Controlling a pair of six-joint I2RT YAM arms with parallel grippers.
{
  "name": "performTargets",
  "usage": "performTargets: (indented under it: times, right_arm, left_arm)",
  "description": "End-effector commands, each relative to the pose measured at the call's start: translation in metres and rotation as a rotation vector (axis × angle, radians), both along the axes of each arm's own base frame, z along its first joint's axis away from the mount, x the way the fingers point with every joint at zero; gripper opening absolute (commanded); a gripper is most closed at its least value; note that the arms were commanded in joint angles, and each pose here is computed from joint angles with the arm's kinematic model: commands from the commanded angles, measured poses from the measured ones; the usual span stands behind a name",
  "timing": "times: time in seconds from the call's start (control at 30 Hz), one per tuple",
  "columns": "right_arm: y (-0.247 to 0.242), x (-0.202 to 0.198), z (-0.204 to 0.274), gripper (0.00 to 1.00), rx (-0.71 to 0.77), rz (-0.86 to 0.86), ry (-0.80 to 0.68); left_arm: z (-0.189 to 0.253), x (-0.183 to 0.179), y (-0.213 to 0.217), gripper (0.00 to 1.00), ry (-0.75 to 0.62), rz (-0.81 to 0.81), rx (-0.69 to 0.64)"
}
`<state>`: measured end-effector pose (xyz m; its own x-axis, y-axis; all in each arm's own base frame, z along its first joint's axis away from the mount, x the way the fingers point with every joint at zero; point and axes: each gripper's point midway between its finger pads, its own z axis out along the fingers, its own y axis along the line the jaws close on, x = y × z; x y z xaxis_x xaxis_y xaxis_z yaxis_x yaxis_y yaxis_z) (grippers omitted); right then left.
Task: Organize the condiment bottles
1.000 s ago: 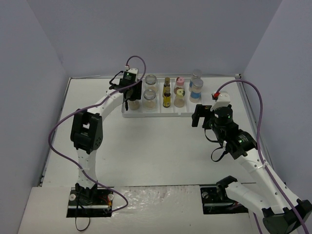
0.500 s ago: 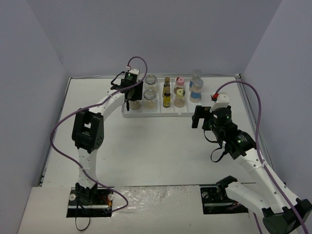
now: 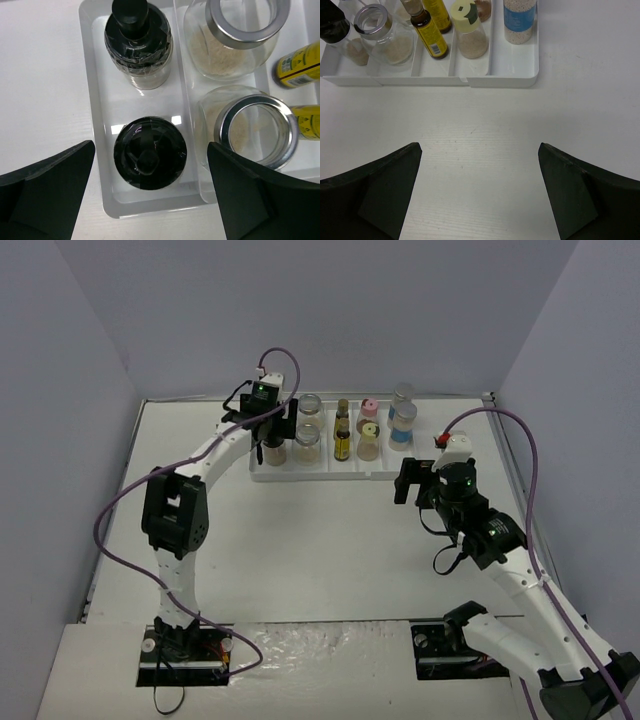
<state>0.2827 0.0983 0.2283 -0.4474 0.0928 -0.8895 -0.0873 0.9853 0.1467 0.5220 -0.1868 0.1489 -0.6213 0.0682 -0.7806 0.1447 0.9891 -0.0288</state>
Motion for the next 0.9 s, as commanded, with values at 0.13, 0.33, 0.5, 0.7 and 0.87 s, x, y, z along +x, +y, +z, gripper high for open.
performTargets:
  times: [0.13,0.33,0.5,0.7,0.87]
  right_arm:
    - [-0.027,-0.001,0.056,1.0,0.027,-0.125,-0.177]
    - [-0.052,-0.014,0.073,1.0,0.017,-0.221,-0.251]
    - [-0.064,-0.023,0.075,1.0,0.012,-0.259,-0.283]
    - [-0.072,-0.034,0.079,1.0,0.024,-0.274,-0.318]
    - [-0.079,-0.044,0.084,1.0,0.032,-0.291,-0.345]
  left_arm:
    - [0.161,-0.055,0.039,0.96,-0.287,0.075,-0.093]
    - [0.184,-0.134,0.089,0.97,-0.331,0.16,-0.067]
    - [0.184,-0.199,0.127,0.97,-0.378,0.198,-0.026]
    - [0.175,-0.264,0.167,0.97,-0.447,0.267,0.003]
    - [0.145,-0.291,0.179,0.97,-0.458,0.304,-0.029]
